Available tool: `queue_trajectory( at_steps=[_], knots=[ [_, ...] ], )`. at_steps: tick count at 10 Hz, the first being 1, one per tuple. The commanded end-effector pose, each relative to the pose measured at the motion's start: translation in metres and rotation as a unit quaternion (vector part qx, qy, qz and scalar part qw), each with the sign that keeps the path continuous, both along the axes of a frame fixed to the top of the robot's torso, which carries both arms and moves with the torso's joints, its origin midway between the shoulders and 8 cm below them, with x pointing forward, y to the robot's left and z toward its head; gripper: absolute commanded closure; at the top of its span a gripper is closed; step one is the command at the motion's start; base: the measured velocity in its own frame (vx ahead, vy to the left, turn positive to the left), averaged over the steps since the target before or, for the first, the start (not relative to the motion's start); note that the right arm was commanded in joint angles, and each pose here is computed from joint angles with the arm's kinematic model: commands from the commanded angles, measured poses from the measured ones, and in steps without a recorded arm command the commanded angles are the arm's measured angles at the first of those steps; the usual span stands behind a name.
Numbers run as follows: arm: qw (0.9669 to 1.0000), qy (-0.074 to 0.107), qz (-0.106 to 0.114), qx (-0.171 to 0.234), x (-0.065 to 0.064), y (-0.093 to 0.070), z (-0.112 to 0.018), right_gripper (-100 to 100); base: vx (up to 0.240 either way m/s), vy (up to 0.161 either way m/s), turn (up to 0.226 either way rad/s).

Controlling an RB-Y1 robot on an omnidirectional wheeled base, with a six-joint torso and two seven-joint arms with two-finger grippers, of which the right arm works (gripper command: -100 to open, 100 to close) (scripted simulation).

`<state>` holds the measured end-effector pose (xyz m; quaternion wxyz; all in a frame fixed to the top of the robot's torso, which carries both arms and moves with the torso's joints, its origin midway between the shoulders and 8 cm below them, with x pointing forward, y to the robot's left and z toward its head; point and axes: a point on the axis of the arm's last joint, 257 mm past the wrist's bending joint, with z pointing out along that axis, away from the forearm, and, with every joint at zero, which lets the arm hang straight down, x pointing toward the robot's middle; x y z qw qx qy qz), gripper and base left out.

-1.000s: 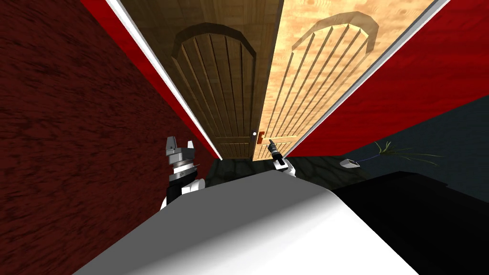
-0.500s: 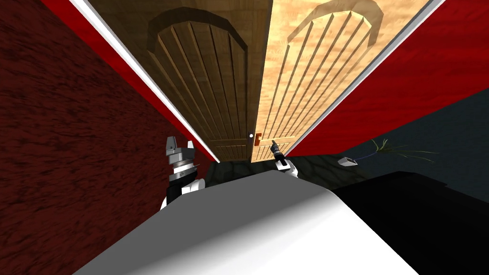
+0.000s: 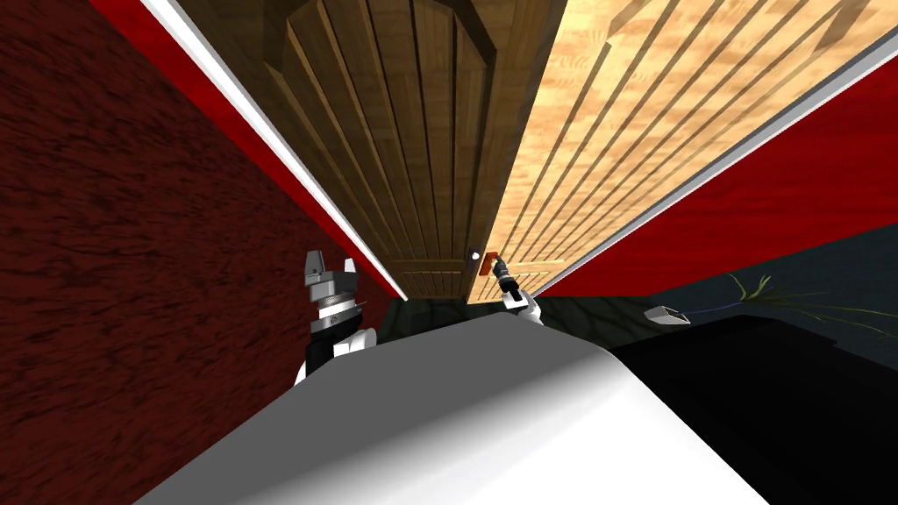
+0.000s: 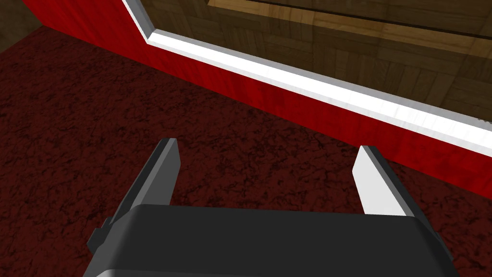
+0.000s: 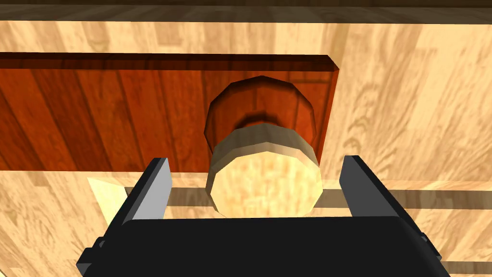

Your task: Pull the door open

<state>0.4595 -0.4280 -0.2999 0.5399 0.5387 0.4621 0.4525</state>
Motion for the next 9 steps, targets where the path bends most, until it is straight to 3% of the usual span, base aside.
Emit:
queue_trajectory(
  at_steps=[1, 6, 9],
  knots=[
    [1.0000, 0.001, -0.001, 0.000, -0.001, -0.002, -0.001, 100, -0.011, -0.008, -0.035],
    [1.0000, 0.001, -0.001, 0.000, -0.001, -0.002, -0.001, 100, -0.018, -0.009, 0.008],
    [0.9999, 0.013, -0.004, -0.003, -0.014, -0.011, -0.009, 100, -0.152, -0.067, -0.018]
  ],
)
